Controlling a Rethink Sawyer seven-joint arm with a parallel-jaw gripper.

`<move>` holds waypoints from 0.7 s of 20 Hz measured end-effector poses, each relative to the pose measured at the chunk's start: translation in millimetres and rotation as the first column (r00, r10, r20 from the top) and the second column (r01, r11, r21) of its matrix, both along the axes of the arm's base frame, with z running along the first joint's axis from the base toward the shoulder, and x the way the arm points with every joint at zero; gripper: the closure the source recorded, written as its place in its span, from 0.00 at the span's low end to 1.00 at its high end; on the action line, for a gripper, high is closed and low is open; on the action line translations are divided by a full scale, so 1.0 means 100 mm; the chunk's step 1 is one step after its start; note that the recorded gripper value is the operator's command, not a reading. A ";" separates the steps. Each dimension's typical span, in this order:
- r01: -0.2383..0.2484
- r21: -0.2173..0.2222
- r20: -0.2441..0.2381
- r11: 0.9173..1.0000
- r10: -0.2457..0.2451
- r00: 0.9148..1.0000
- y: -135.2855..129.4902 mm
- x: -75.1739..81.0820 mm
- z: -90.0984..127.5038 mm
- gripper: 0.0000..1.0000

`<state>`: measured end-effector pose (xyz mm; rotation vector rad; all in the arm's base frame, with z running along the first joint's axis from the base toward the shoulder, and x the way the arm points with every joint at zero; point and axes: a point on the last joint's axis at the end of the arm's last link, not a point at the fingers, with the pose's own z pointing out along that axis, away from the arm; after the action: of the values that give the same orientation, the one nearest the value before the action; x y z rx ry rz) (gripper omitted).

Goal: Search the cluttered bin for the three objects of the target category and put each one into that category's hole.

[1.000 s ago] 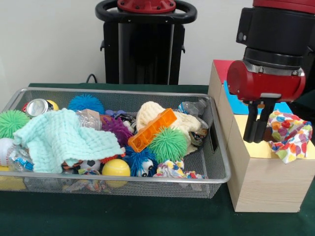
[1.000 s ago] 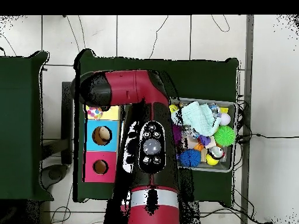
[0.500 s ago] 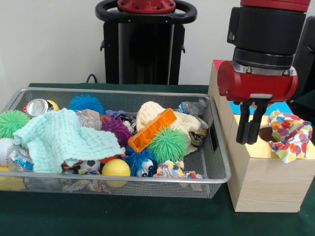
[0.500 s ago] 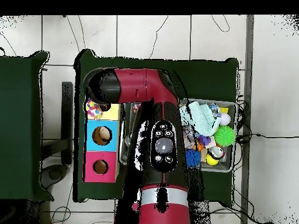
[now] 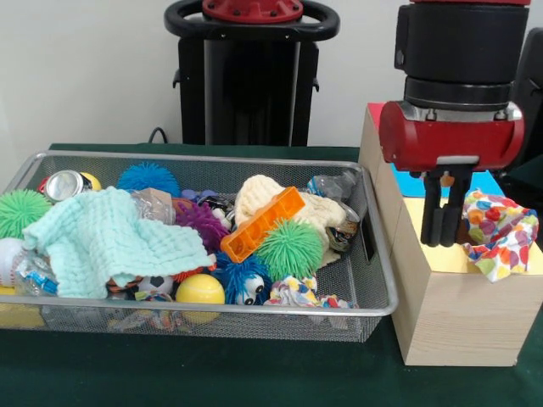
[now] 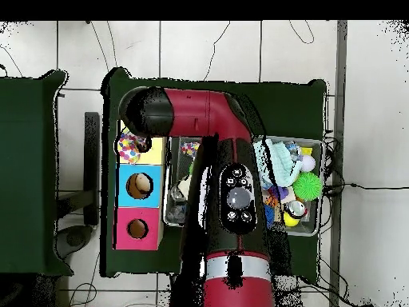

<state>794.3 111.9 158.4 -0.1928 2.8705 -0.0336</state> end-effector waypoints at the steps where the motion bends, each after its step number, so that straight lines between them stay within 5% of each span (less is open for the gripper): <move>1: 0.000 0.000 0.003 1.000 0.000 1.000 0.01 0.00 0.03 1.00; 14: 0.041 0.068 0.018 0.997 -0.042 0.999 0.09 0.06 0.54 1.00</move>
<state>799.9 121.3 212.6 -0.1189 2.8513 0.0537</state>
